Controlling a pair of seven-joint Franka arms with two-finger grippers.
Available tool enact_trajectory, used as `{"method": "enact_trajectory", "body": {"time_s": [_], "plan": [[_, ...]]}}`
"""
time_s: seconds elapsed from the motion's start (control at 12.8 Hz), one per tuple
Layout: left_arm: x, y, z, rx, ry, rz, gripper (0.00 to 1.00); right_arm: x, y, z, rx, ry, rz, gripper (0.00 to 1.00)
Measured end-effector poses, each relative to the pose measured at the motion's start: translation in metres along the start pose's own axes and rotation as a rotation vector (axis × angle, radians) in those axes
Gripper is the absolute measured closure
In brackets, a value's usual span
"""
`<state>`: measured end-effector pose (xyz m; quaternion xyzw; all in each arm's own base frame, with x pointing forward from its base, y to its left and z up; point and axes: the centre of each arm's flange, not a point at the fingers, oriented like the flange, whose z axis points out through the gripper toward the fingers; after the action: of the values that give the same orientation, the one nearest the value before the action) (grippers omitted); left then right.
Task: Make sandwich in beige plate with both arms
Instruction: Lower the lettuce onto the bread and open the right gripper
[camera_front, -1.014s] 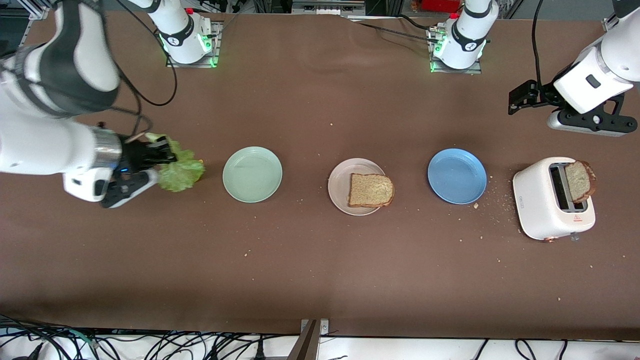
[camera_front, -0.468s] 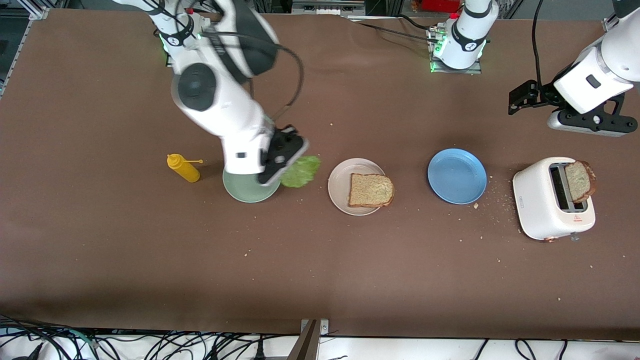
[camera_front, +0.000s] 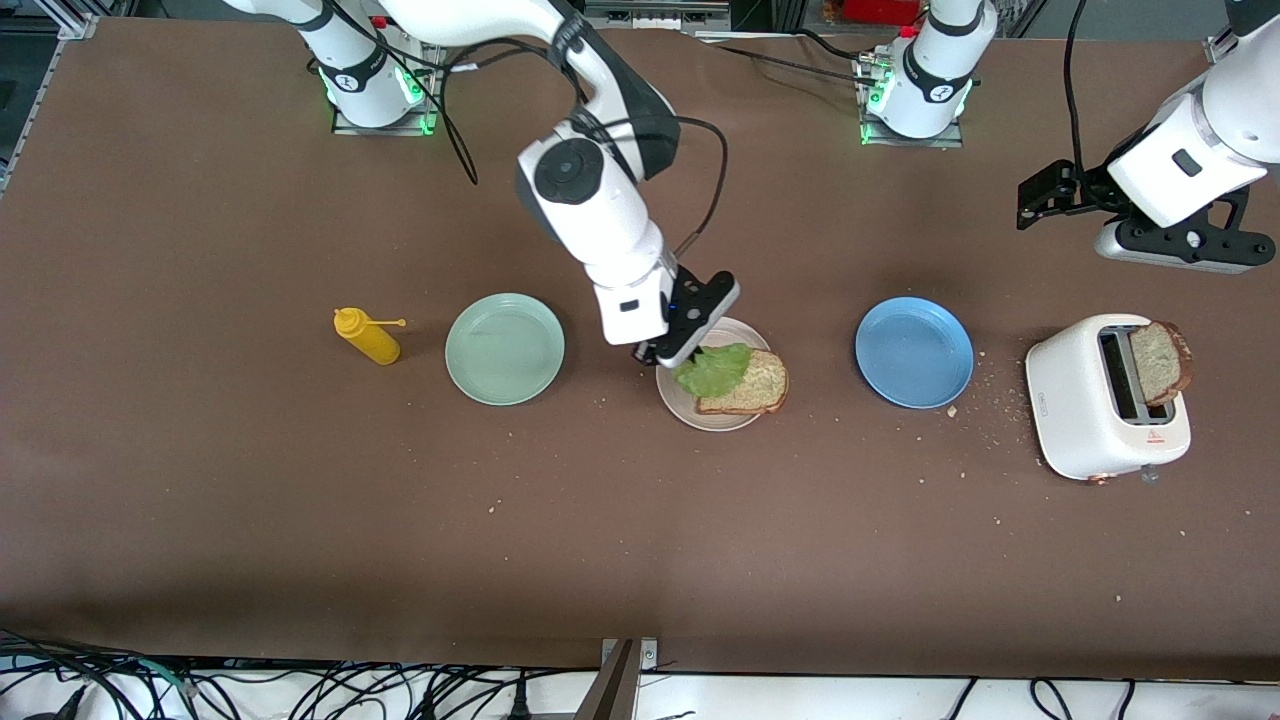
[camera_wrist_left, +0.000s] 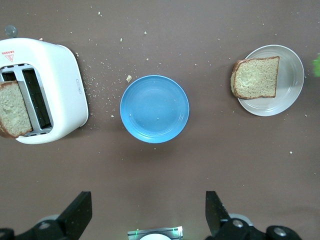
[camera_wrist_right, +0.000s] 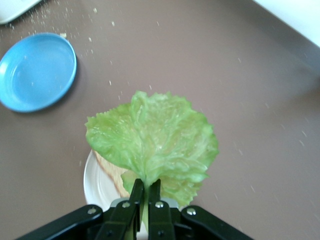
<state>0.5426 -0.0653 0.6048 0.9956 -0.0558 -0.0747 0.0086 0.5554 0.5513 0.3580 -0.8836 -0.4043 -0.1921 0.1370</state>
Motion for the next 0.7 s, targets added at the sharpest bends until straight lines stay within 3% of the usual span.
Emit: {"method": "enact_trajectory", "body": {"time_s": [0.23, 0.7], "plan": [[0.000, 0.000, 0.000, 0.000, 0.000, 0.000, 0.00, -0.010, -0.017, 0.039, -0.009, 0.054, -0.022, 0.93], [0.000, 0.000, 0.000, 0.000, 0.000, 0.000, 0.00, -0.028, -0.036, 0.074, 0.023, 0.012, -0.134, 0.93]]}}
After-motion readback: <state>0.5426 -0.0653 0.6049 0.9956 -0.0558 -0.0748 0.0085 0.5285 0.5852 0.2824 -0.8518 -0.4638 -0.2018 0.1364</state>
